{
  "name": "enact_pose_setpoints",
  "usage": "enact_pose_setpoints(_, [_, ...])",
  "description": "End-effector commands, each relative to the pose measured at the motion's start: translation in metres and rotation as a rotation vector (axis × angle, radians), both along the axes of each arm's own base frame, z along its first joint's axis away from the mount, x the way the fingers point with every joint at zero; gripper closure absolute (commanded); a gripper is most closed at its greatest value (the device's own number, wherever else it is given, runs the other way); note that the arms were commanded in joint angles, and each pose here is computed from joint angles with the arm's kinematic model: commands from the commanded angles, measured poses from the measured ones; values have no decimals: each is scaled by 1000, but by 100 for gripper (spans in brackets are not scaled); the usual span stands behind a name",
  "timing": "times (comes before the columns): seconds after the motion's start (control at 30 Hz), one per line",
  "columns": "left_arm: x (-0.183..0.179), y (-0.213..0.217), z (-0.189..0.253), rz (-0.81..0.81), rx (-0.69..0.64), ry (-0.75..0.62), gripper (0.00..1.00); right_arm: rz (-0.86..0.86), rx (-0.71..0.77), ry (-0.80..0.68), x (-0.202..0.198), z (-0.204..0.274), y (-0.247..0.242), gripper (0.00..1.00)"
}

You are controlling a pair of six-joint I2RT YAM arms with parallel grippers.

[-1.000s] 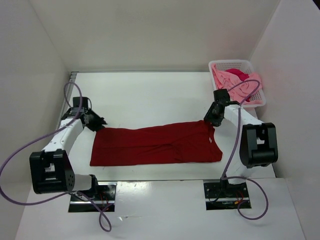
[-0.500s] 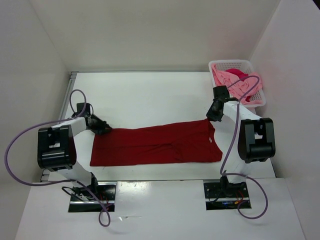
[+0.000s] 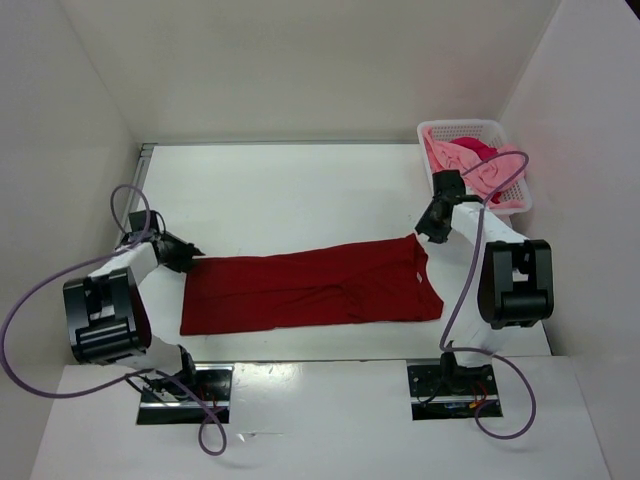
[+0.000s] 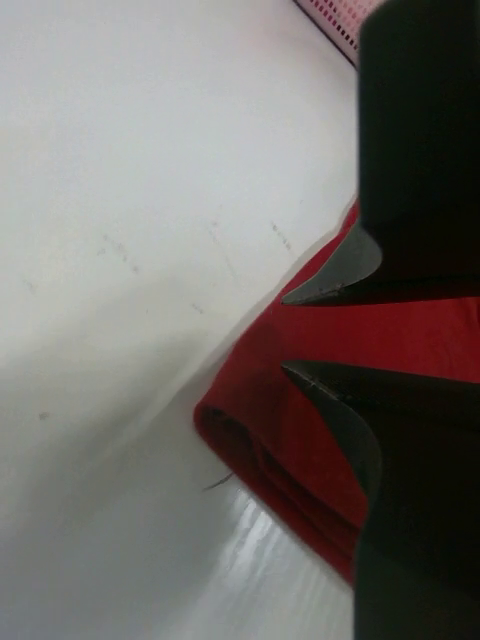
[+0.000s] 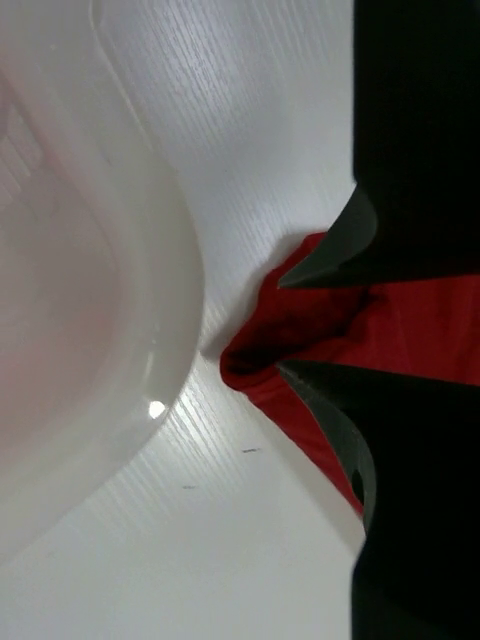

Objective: Fold and stack the t-shirts
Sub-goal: Fold the other side of the tshirt into a rectangle, then rotate the tshirt 85 degrees

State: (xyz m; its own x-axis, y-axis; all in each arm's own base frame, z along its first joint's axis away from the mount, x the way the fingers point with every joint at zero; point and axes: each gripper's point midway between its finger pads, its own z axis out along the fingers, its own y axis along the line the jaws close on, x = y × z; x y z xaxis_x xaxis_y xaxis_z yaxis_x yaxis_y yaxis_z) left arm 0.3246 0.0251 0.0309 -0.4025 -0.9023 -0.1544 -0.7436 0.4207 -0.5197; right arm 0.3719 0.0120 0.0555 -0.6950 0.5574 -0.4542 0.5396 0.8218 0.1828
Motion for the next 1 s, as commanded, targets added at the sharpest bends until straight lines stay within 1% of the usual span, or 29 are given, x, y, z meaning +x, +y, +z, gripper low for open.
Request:
enact_pose_setpoints(0.0, [12, 7, 46, -18, 54, -125, 64, -3, -11, -158, 15, 53, 0, 59])
enact_pose_setpoints(0.03, [12, 1, 51, -43, 58, -127, 64, 14, 3, -188, 13, 67, 6, 57])
enact_pose_setpoints(0.1, [17, -11, 67, -80, 70, -173, 64, 56, 27, -215, 9, 82, 21, 56])
enact_pose_setpoints(0.13, [17, -17, 71, -98, 66, -188, 64, 94, 59, -195, 0, 78, 33, 58])
enact_pose_setpoints(0.17, [17, -29, 74, -135, 65, -199, 64, 117, 91, -199, -5, 80, 44, 64])
enact_pose_setpoints(0.2, [19, -37, 80, -159, 69, -224, 64, 171, 126, -173, -14, 73, 67, 77])
enact_pose_setpoints(0.23, [18, -46, 83, -205, 83, -237, 64, 197, 198, -120, -31, 56, 87, 85])
enact_pose_setpoints(0.27, [18, -68, 86, -271, 78, -249, 64, 220, 232, -93, -41, 47, 101, 91])
enact_pose_setpoints(0.3, [16, -79, 86, -316, 84, -253, 66, 281, 264, -84, -52, 41, 129, 100])
enact_pose_setpoints(0.33, [13, -91, 89, -363, 85, -269, 66, 270, 286, -36, -69, 23, 140, 100])
enact_pose_setpoints(0.37, [11, -100, 92, -392, 83, -279, 67, 285, 292, -3, -79, 10, 151, 100])
enact_pose_setpoints(0.4, [7, -117, 92, -454, 86, -285, 69, 323, 304, 35, -94, -3, 167, 100])
enact_pose_setpoints(0.43, [2, -125, 92, -480, 73, -288, 69, 314, 307, 69, -101, -11, 172, 100])
enact_pose_setpoints(0.5, [-4, -141, 96, -553, 76, -311, 69, 328, 313, 97, -107, -24, 179, 100])
enact_pose_setpoints(0.53, [-6, -143, 104, -571, 87, -340, 69, 319, 318, 98, -107, -23, 179, 100])
enact_pose_setpoints(0.57, [-10, -143, 102, -571, 85, -330, 69, 308, 297, 91, -103, -27, 177, 100])
enact_pose_setpoints(0.63, [-13, -147, 111, -593, 87, -365, 69, 301, 284, 97, -94, -31, 178, 100])
enact_pose_setpoints(0.67, [-17, -150, 108, -618, 70, -362, 69, 319, 258, 96, -88, -34, 178, 99])
enact_pose_setpoints(0.73, [-22, -162, 114, -668, 54, -391, 69, 306, 231, 106, -51, -46, 179, 99])
enact_pose_setpoints(0.77, [-24, -166, 114, -681, 51, -391, 69, 328, 212, 116, -36, -51, 181, 99])
enact_pose_setpoints(0.8, [-27, -172, 115, -708, 45, -396, 69, 353, 226, 33, 10, -27, 201, 99])
enact_pose_setpoints(0.83, [-31, -179, 113, -736, 31, -390, 69, 361, 201, 99, 23, -61, 206, 99])
enact_pose_setpoints(0.87, [-31, -179, 113, -736, 30, -390, 69, 379, 185, 122, 37, -67, 212, 99])
enact_pose_setpoints(0.9, [-34, -181, 110, -743, 20, -382, 69, 402, 213, -17, 96, -26, 238, 99])
enact_pose_setpoints(0.93, [-37, -183, 113, -751, 19, -388, 68, 406, 218, 53, 110, -68, 248, 99])
enact_pose_setpoints(0.97, [-41, -182, 112, -752, 18, -382, 66, 423, 226, 94, 118, -69, 256, 99])
